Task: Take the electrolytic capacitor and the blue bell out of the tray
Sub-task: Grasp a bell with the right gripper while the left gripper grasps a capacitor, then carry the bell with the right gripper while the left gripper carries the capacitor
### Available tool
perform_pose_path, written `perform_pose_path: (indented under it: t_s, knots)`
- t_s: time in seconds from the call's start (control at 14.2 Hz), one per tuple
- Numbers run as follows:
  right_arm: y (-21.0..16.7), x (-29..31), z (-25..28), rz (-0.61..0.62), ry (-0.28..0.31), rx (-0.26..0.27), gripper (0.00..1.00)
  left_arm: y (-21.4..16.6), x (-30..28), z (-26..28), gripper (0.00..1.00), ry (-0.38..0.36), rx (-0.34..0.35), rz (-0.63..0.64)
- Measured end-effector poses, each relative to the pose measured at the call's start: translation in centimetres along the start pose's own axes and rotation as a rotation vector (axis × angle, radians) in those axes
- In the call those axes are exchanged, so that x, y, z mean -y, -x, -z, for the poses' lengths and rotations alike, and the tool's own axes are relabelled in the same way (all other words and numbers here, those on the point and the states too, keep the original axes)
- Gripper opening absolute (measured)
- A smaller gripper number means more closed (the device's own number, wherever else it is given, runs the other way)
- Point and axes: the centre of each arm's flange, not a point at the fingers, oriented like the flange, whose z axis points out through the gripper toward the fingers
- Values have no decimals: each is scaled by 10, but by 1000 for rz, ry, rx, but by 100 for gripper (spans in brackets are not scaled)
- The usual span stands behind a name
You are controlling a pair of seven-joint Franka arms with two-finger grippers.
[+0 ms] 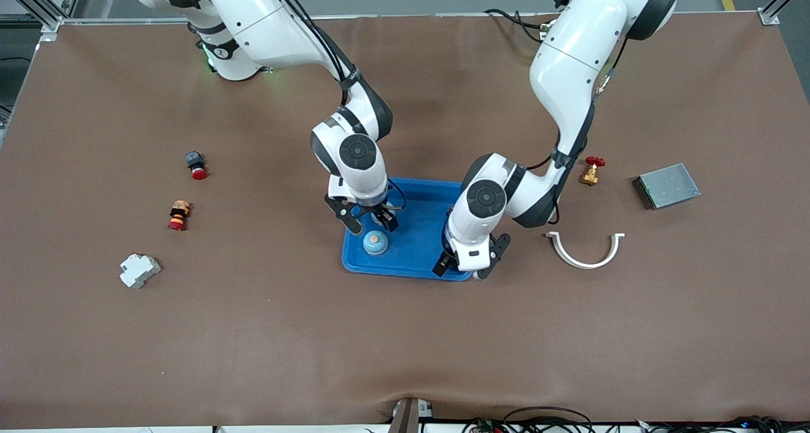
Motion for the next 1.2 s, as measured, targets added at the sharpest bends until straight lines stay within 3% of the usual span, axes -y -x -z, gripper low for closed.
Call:
perform_pose_path:
  t_s: [0.07,0.14,0.35,0.49,0.7,1.06,1.2]
  knots:
    - [0,0,-1,-6,-4,0,100,0,-1,0,100,7,-1,0]
    - [2,0,-1,-9,-6,0,100,0,-1,0,93,17,-1,0]
    - [7,1,-1,-5,-8,0,100,-1,-3,1,59,29,-3,1]
    - [12,1,-1,8,-7,-4,94,-1,-3,1,37,29,-3,1]
    - [15,1,0,17,-10,-12,67,-1,-3,1,34,30,-3,1]
    - [11,13,15,12,-41,-15,67,-3,-11,15,34,56,-7,2]
    - [11,17,28,15,-24,-15,65,-7,-16,33,34,55,-11,6]
